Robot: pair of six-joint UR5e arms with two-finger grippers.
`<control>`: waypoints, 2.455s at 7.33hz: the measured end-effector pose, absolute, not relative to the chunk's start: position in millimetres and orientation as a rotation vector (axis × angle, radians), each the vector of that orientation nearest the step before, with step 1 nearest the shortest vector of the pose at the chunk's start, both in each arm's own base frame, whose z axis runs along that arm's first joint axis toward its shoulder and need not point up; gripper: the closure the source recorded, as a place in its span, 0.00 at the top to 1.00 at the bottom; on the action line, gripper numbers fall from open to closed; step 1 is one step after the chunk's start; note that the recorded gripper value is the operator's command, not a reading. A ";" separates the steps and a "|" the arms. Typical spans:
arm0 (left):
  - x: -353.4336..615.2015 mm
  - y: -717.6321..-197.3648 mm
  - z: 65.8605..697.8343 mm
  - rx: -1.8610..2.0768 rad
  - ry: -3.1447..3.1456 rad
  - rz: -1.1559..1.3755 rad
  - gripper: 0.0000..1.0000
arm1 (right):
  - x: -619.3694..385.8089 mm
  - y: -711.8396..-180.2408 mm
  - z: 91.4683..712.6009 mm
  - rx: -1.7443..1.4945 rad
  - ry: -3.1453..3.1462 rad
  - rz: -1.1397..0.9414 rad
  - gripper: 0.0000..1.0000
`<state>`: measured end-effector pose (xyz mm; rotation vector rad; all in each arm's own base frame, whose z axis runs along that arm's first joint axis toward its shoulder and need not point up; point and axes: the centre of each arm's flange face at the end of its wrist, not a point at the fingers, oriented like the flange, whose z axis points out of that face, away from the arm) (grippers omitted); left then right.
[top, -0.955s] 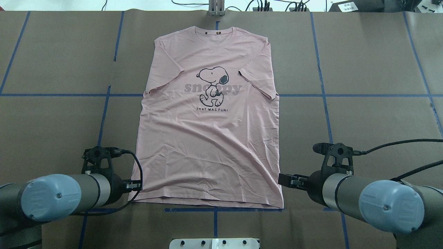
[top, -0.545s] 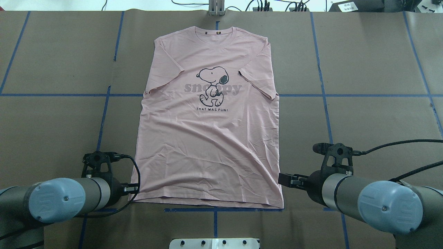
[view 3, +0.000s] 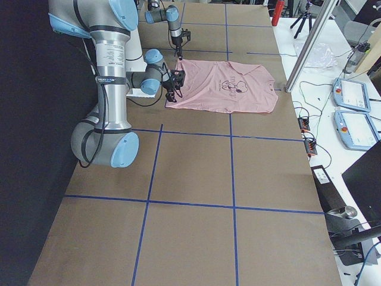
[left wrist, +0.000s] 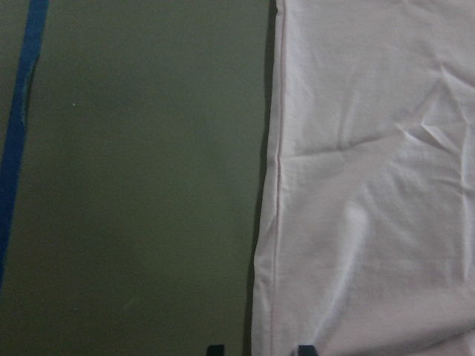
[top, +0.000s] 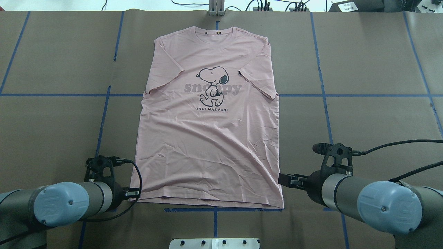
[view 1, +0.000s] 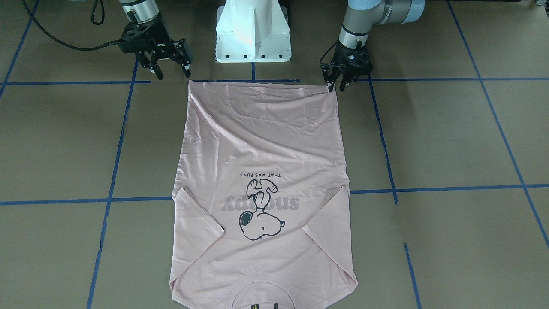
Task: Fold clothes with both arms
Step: 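Grasp the hem corners with both grippers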
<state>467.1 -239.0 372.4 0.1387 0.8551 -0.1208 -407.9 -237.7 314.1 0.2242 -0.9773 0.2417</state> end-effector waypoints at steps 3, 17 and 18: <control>471.3 -232.7 370.5 0.133 0.861 -0.109 0.41 | -408.0 -237.6 314.1 0.224 -0.977 0.242 0.89; 478.6 -227.8 359.6 0.130 0.883 -0.091 0.00 | -487.1 -184.0 342.1 0.202 -0.828 0.298 0.47; 479.5 -227.9 356.0 0.130 0.890 -0.091 0.00 | -493.7 -178.7 347.9 0.207 -0.816 0.295 0.47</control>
